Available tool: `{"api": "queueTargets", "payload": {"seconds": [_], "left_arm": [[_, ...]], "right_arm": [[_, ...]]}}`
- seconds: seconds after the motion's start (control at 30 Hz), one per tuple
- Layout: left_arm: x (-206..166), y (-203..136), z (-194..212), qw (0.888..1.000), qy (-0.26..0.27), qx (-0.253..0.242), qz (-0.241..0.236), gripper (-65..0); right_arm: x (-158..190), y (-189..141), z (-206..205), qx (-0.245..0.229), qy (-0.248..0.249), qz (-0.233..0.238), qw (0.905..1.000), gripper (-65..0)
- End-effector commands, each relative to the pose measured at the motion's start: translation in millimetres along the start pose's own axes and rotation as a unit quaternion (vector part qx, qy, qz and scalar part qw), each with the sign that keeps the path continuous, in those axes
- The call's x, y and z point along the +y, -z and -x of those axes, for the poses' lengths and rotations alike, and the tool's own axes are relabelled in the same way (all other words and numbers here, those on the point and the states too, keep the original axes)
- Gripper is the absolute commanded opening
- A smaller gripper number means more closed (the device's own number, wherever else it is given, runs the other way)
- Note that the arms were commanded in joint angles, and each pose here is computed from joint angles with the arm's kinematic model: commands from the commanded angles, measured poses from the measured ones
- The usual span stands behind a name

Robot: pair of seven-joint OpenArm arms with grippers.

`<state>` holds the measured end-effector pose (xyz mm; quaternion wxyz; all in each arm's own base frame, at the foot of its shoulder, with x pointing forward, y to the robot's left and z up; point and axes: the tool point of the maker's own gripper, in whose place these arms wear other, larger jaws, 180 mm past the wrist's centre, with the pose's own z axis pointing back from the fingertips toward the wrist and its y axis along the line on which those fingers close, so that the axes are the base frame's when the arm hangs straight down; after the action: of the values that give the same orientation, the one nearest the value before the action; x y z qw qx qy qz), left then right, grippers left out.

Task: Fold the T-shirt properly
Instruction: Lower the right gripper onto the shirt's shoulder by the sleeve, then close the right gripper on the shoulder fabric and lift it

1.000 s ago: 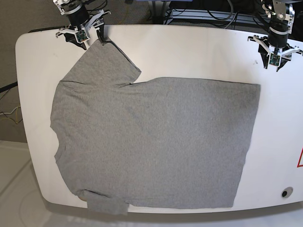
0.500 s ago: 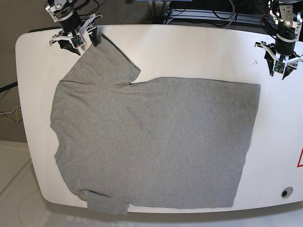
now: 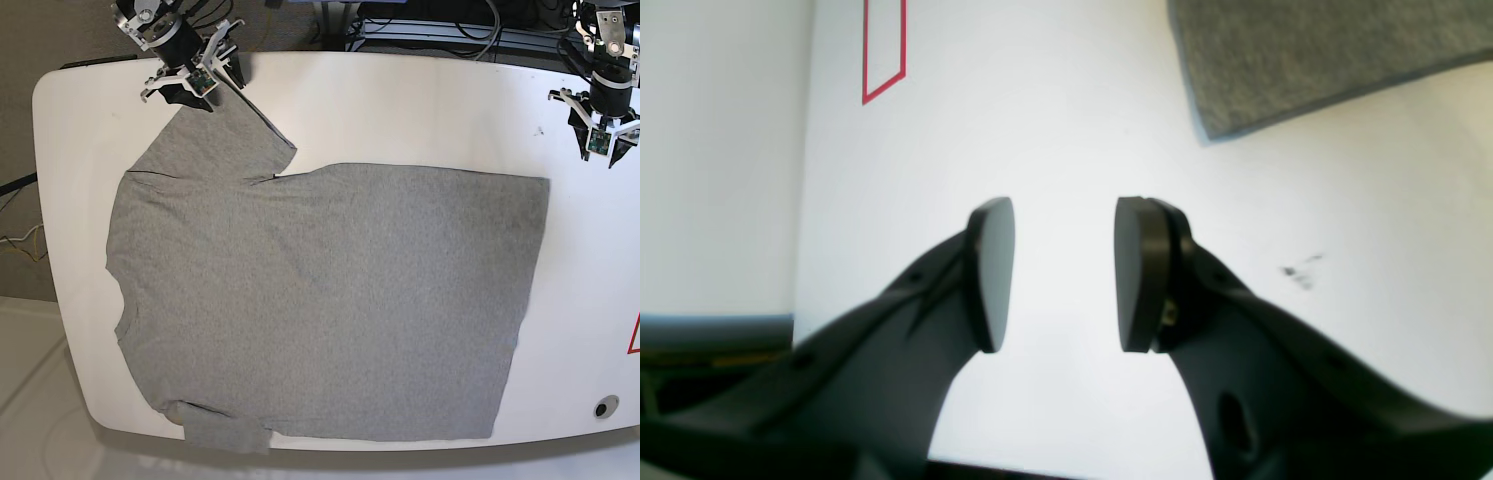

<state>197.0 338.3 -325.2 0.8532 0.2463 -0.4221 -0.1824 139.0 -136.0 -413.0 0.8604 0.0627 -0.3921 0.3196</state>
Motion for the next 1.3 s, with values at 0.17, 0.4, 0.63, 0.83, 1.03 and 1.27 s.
{"api": "queueTargets", "payload": {"seconds": [0.17, 0.4, 0.63, 0.83, 1.03, 1.27], "left_arm": [[24.3, -0.6, -0.3, 0.999, 0.024, 0.003, -0.044, -42.3], [26.3, 3.0, -2.0, 0.998, 0.031, -0.001, -0.047, -42.7], [12.3, 3.0, -11.5, 1.0, 0.011, -0.018, -0.022, -42.4], [11.4, 2.7, -6.2, 1.0, 0.015, -0.008, -0.022, -42.5], [12.0, 2.8, -6.8, 1.0, 0.015, -0.008, -0.023, -42.4], [11.9, 3.3, -6.9, 1.0, 0.014, -0.006, -0.023, -42.7]], "right_arm": [[-25.9, -1.6, -12.2, -0.01, -0.005, 0.029, 0.9995, -29.2], [-41.3, -0.1, -15.1, -0.018, 0.004, 0.055, 0.9983, -29.1], [-50.9, 13.1, -7.9, -0.004, 0.012, 0.068, 0.9976, -29.3], [-47.4, 16.8, -15.8, 0.005, -0.033, 0.066, 0.9973, -29.2], [-41.1, 27.8, -21.0, 0.02, -0.081, 0.06, 0.9947, -29.2], [-13.9, 56.0, -41.0, 0.021, -0.145, 0.018, 0.9891, -29.3]]}}
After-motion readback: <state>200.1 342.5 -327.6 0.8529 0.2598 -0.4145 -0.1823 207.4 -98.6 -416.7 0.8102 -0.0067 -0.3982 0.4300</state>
